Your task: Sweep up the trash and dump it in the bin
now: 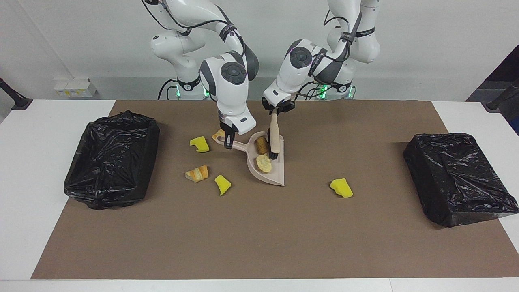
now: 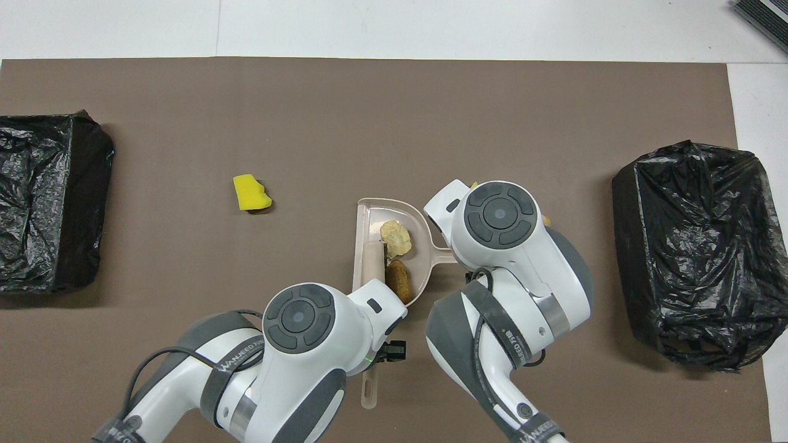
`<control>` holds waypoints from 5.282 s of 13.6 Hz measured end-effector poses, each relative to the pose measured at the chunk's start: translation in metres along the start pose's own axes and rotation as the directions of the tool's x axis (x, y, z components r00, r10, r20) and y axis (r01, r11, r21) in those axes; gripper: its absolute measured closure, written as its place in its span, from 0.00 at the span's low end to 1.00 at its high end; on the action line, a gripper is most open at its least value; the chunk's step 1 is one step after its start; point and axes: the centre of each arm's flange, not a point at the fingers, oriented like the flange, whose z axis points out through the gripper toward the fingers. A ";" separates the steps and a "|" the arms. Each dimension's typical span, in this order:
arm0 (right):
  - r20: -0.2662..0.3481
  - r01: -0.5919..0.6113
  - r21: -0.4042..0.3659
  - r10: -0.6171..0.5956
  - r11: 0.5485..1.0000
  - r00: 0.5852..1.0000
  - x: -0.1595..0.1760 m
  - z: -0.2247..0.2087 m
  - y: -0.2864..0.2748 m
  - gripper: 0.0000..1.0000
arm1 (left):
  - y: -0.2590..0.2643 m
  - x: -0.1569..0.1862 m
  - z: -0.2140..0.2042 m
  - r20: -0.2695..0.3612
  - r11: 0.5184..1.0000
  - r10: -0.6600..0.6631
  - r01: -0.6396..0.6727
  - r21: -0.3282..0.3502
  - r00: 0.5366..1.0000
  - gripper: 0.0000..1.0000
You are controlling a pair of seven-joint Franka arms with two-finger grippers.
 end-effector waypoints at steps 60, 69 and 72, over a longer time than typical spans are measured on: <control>-0.177 0.133 -0.034 -0.137 0.990 0.975 -0.333 -0.087 0.106 0.67 | 0.013 -0.172 0.119 -0.085 0.968 -0.113 0.129 0.215 0.990 0.74; 0.119 0.128 -0.009 -0.126 0.992 0.985 -0.536 -0.078 0.079 0.67 | 0.012 -0.162 0.143 -0.070 0.963 -0.128 0.141 0.230 0.989 0.56; 0.331 0.119 0.007 -0.115 0.993 0.937 -0.546 -0.087 0.083 0.67 | 0.011 -0.148 0.137 -0.059 0.968 -0.107 0.118 0.220 0.992 0.22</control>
